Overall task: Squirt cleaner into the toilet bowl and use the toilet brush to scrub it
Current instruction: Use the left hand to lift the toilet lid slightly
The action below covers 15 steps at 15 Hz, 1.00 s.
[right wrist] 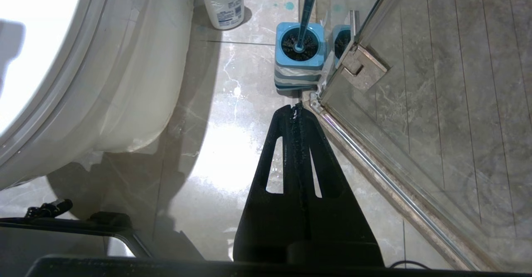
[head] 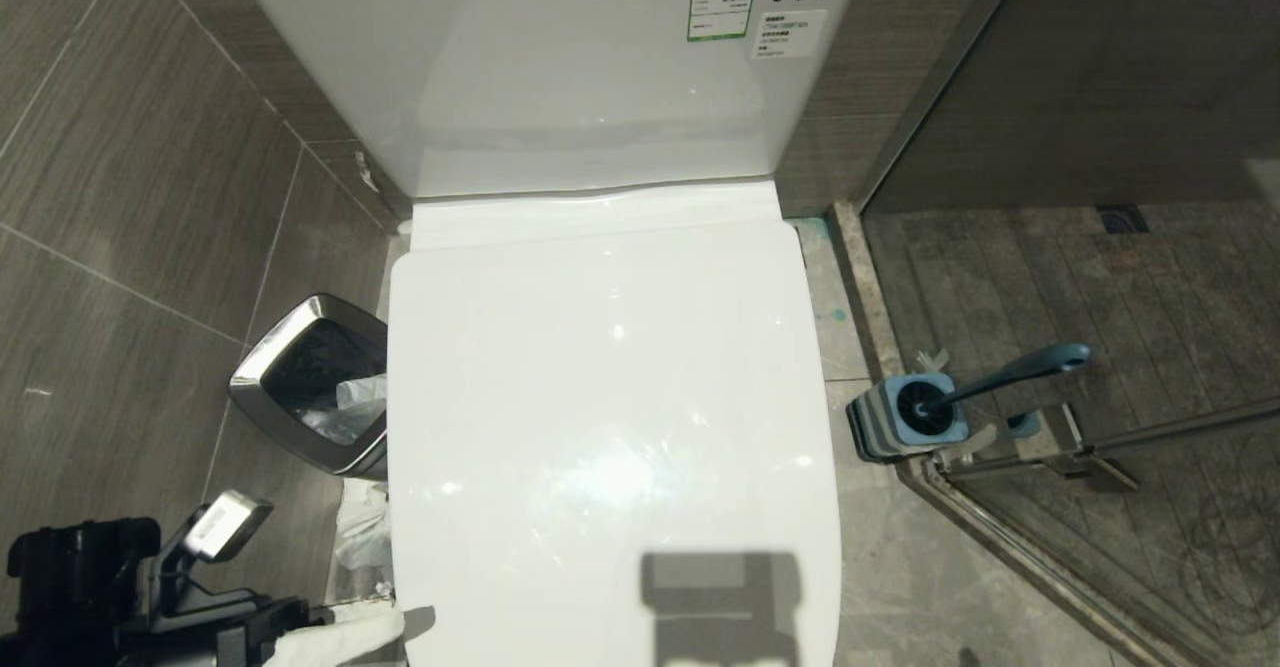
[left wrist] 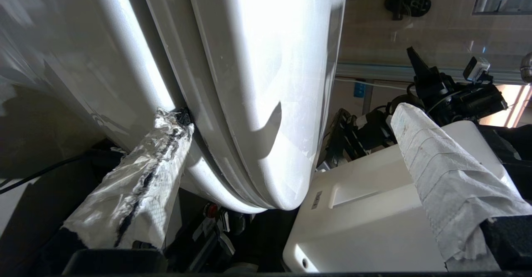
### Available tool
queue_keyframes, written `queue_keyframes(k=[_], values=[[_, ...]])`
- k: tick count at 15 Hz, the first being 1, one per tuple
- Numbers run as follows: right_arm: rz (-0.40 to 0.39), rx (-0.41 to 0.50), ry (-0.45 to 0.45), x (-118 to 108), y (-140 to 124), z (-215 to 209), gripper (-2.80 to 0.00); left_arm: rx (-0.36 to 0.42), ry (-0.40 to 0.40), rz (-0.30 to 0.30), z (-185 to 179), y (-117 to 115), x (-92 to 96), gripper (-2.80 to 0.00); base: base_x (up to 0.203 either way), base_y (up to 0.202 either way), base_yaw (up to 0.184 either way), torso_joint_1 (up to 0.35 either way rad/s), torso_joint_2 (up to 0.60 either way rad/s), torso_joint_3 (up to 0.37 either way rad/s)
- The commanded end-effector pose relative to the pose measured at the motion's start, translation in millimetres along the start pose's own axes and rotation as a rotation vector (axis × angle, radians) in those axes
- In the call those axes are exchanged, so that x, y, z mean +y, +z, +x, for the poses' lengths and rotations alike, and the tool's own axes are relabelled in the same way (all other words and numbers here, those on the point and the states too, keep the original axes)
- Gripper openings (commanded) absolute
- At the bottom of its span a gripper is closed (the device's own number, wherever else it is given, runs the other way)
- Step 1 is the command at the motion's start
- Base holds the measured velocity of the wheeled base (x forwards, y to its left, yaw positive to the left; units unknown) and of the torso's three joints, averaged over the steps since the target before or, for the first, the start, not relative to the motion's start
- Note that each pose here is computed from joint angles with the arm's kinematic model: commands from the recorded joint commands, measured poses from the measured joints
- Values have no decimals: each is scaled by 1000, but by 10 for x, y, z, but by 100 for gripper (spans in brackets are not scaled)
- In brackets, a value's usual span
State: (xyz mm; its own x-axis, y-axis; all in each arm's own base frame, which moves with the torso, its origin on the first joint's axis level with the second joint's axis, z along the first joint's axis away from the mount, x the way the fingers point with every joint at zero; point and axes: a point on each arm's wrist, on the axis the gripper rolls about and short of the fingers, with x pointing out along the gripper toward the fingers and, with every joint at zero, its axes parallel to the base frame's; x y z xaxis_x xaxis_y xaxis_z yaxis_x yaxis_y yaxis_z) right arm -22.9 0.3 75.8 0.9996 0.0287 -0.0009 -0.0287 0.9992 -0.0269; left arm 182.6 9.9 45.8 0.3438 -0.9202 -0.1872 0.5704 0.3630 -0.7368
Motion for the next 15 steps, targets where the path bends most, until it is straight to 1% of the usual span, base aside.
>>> queue_keyframes(k=[1,5,7,10,15], values=[[-1,1,0,0,0,1,-280,2,-4,-15,-1,-23,10,0,0,0,0,0,0,0],[-1,1,0,0,0,1,-280,-10,13,-14,-29,-22,24,0,0,0,0,0,0,0],[-1,1,0,0,0,1,-280,-6,22,21,-20,-21,20,0,0,0,0,0,0,0],[-1,1,0,0,0,1,-280,-2,33,54,-12,-28,7,0,0,0,0,0,0,0],[-1,1,2,0,0,1,-280,-8,44,81,-14,-36,-7,0,0,0,0,0,0,0]])
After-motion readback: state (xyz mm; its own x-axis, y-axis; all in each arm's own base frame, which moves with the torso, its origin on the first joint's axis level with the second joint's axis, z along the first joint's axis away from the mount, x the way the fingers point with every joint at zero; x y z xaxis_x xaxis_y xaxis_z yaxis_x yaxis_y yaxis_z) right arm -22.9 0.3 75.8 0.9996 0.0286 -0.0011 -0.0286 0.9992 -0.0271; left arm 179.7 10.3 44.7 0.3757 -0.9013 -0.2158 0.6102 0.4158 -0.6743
